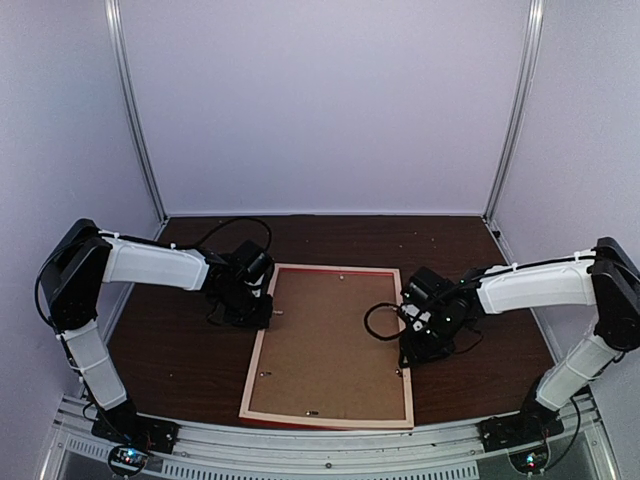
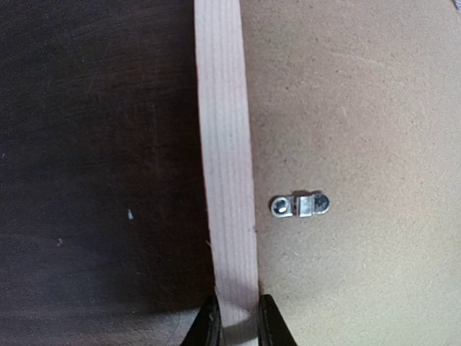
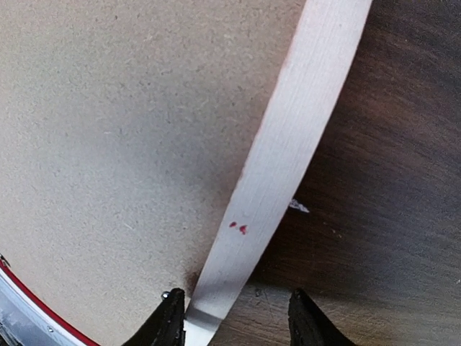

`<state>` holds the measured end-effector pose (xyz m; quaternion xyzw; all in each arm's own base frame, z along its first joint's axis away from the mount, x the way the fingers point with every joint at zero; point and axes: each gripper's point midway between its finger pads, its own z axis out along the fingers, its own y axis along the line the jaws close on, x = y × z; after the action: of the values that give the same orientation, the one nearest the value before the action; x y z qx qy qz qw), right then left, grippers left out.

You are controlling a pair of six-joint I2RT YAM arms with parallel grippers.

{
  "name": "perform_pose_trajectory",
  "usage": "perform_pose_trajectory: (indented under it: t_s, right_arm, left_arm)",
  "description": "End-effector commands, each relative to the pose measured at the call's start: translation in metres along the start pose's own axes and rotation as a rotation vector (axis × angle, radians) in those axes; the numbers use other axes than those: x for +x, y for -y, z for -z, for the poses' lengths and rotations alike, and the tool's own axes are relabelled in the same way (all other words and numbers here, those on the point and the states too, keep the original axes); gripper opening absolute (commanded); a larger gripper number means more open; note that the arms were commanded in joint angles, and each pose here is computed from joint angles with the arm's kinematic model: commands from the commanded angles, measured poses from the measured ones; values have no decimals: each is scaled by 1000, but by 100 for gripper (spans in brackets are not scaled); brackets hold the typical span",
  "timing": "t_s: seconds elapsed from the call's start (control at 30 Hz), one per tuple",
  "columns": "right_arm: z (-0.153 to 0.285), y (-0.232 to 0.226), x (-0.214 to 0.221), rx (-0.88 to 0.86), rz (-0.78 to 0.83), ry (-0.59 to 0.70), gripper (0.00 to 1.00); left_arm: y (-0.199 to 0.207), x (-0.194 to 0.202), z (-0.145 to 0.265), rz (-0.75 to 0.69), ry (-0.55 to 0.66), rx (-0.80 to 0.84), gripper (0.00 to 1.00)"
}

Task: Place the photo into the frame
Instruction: Press the fastener onto the backboard.

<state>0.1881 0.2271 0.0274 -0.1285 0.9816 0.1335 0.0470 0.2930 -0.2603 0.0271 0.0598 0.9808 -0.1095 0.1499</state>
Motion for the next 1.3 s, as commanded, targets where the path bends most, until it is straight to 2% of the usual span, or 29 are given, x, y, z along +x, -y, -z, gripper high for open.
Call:
perform_pose_trajectory:
  t_s: [0.0, 0.33, 0.9, 1.27]
  right_arm:
    - [-2, 12, 11, 120, -3, -65, 48]
    - [-9, 4, 24, 146, -8, -122, 51]
    - [6, -1, 28, 112, -41, -108, 57]
    - [-2, -7, 33, 99, -48, -112, 59]
  left_arm:
    - [-4, 1, -1, -15, 6, -16, 14]
    - [-4, 1, -1, -12, 7, -16, 14]
    - [-5, 2, -2, -11, 5, -20, 14]
    - [-5, 1, -1, -10, 6, -18, 14]
